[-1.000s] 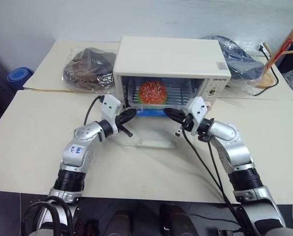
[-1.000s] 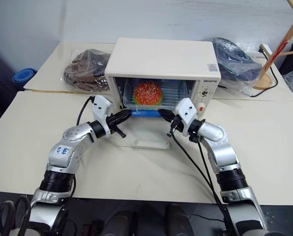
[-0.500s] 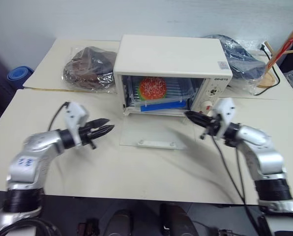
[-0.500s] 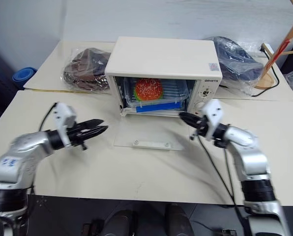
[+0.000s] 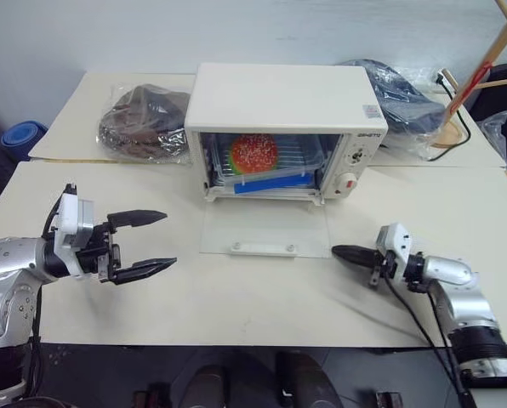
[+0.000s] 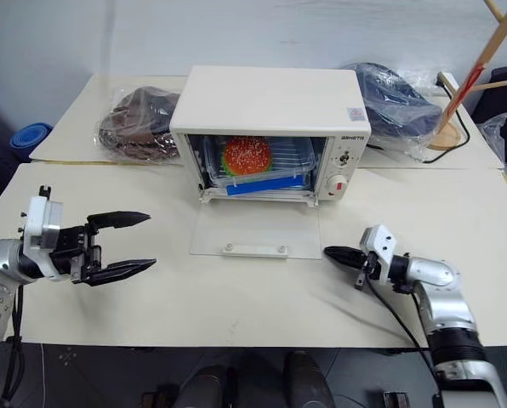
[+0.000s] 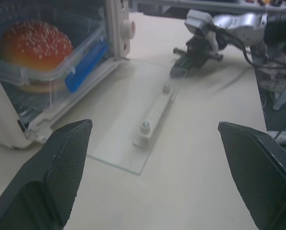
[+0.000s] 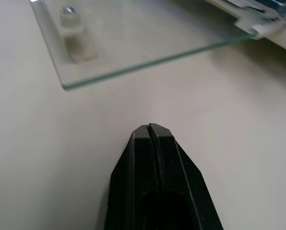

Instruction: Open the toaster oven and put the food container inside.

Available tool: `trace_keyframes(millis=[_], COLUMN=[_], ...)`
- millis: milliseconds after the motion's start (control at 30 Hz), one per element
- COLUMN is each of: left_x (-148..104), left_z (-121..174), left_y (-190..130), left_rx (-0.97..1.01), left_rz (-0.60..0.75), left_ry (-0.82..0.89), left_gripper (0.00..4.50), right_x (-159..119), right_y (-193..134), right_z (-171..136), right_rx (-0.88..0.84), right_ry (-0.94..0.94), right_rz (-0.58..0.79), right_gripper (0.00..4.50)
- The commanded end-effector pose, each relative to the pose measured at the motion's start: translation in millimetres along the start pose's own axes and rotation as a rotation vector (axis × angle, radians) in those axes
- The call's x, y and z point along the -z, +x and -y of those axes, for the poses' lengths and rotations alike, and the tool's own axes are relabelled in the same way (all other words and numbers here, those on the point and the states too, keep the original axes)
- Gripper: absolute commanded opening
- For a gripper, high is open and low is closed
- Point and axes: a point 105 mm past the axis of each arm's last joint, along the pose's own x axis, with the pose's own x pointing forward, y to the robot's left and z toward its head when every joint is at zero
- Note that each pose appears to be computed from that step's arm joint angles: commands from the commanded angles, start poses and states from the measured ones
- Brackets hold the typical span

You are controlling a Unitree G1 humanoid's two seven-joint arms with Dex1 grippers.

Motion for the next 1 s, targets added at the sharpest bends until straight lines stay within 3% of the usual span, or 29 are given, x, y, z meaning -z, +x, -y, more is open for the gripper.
trace_keyframes(millis=[33,233,367,467,567,833,867,1000], left_x=[-12.8,-19.3,-12.4,-3.6,12.5,49.0,51.7,59.5], left_z=[-1.3,-14.6,-15.6,-18.5,-16.6,12.3,14.1,19.2], left_y=[0.6,-9.4,-16.0,-24.9,-39.9,-68.8,-69.6,-68.4], left_rx=[-0.049,-0.241,-0.293,-0.337,-0.36,-0.35,-0.356,-0.372], left_rz=[0.068,0.162,0.126,0.061,-0.062,-0.25,-0.258,-0.255], left_ry=[0.002,-0.029,-0.017,0.015,0.064,0.077,0.074,0.073], left_gripper=[4.47,4.47,4.47,4.5,4.5,4.5,4.5,4.5], right_x=[-44.0,-107.5,-127.2,-132.9,-129.7,-78.5,-73.3,-52.6], right_y=[9.4,14.0,13.5,10.1,3.2,-26.9,-30.6,-43.4], right_z=[0.7,24.2,34.7,35.3,26.6,-11.3,-13.5,-20.3], right_rx=[-0.001,0.147,0.155,0.114,0.031,-0.175,-0.173,-0.151], right_ry=[-0.047,0.018,0.061,0.003,-0.101,-0.203,-0.192,-0.19], right_rz=[0.203,0.514,0.561,0.523,0.428,0.151,0.138,0.092], right_gripper=[0.0,0.0,0.0,0.59,1.51,4.28,4.47,4.47])
